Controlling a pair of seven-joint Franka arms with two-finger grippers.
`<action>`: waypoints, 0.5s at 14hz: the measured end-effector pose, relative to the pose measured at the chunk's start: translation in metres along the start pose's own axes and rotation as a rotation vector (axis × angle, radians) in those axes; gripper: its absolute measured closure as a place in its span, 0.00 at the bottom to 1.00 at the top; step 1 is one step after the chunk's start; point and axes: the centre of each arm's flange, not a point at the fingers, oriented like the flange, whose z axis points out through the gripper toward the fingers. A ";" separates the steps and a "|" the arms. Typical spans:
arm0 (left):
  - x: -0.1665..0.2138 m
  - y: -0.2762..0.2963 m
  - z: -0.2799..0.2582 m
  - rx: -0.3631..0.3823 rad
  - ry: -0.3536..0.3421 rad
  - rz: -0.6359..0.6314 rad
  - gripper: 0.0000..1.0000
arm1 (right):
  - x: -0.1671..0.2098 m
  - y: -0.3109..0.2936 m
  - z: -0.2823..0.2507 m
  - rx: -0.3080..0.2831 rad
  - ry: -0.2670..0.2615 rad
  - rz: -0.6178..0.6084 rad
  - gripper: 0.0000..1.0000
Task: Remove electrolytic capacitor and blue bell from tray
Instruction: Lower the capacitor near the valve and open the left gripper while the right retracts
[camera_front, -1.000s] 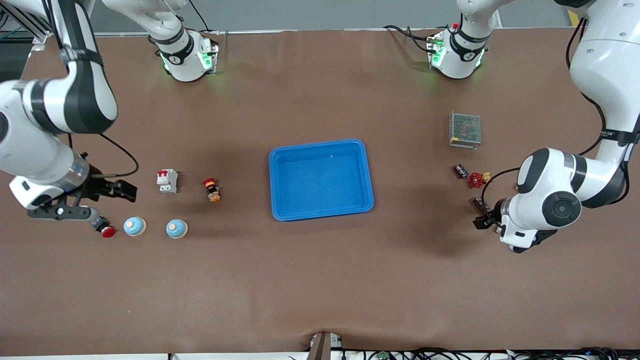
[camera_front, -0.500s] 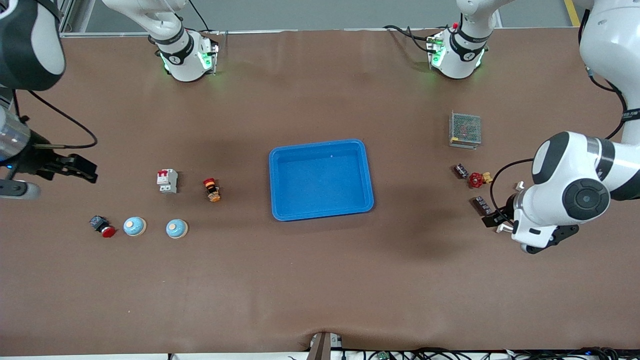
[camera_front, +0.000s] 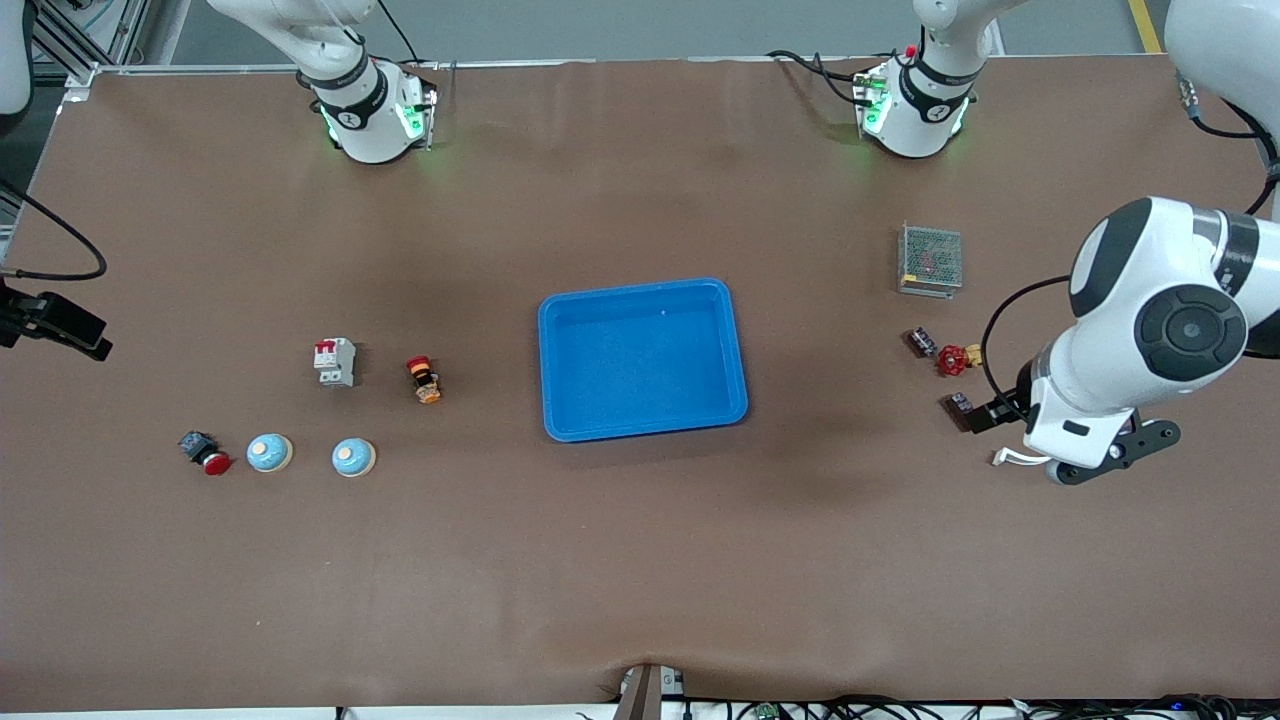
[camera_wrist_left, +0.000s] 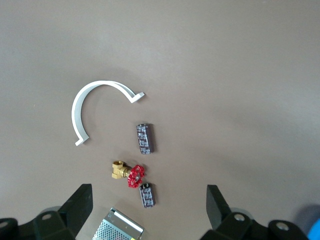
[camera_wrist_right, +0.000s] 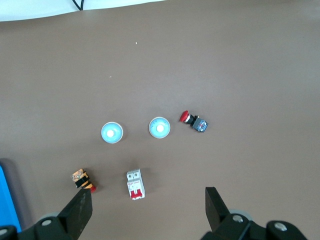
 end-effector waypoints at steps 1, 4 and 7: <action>-0.004 0.002 -0.009 -0.003 0.011 0.005 0.00 | -0.001 0.000 -0.004 0.004 -0.003 0.001 0.00; -0.015 0.004 -0.034 -0.005 0.042 0.008 0.00 | -0.002 0.003 -0.008 0.025 -0.009 0.014 0.00; -0.029 0.001 -0.061 -0.012 0.056 -0.001 0.00 | -0.002 0.011 -0.008 0.031 -0.010 0.028 0.00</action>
